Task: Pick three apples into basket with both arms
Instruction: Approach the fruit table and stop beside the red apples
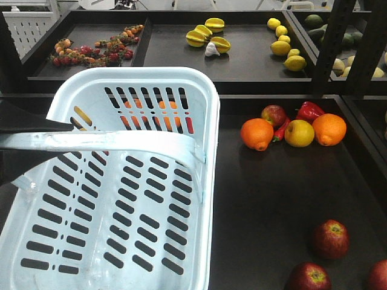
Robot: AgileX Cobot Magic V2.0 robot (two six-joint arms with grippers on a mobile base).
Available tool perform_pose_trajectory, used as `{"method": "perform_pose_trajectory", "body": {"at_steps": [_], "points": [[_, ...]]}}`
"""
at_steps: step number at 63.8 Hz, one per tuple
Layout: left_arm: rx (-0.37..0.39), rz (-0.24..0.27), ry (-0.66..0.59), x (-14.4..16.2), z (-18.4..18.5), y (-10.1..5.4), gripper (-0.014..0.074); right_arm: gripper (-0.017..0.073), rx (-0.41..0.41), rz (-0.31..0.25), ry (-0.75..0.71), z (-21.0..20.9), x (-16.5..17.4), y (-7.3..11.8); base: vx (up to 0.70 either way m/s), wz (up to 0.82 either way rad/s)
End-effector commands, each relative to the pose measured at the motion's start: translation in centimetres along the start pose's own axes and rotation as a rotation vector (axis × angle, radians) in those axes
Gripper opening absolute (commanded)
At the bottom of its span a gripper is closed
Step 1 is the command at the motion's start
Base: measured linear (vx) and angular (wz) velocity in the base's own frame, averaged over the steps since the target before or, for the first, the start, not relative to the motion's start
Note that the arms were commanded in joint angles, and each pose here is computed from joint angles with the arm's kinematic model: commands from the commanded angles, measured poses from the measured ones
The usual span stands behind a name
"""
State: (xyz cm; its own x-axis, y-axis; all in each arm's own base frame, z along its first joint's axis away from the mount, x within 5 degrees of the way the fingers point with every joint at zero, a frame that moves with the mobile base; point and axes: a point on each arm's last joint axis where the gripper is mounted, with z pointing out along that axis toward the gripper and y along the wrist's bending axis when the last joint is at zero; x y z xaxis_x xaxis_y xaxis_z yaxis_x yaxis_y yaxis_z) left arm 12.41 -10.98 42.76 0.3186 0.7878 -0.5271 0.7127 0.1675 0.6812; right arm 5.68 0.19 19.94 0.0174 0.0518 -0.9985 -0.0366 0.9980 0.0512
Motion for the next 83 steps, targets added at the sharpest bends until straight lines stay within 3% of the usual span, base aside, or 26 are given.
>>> {"method": "perform_pose_trajectory", "body": {"at_steps": [1, 83], "points": [[-0.107, -0.017, -0.092, -1.09, -1.25, 1.16, -0.0006, -0.0009, -0.001, -0.005, -0.075, -0.05, -0.30, 0.02, 0.01, -0.02], [-0.109, -0.017, -0.093, -1.11, -1.20, 1.19, -0.0006, -0.0009, -0.001, -0.005, -0.074, -0.05, -0.29, 0.02, 0.00, -0.01]]}}
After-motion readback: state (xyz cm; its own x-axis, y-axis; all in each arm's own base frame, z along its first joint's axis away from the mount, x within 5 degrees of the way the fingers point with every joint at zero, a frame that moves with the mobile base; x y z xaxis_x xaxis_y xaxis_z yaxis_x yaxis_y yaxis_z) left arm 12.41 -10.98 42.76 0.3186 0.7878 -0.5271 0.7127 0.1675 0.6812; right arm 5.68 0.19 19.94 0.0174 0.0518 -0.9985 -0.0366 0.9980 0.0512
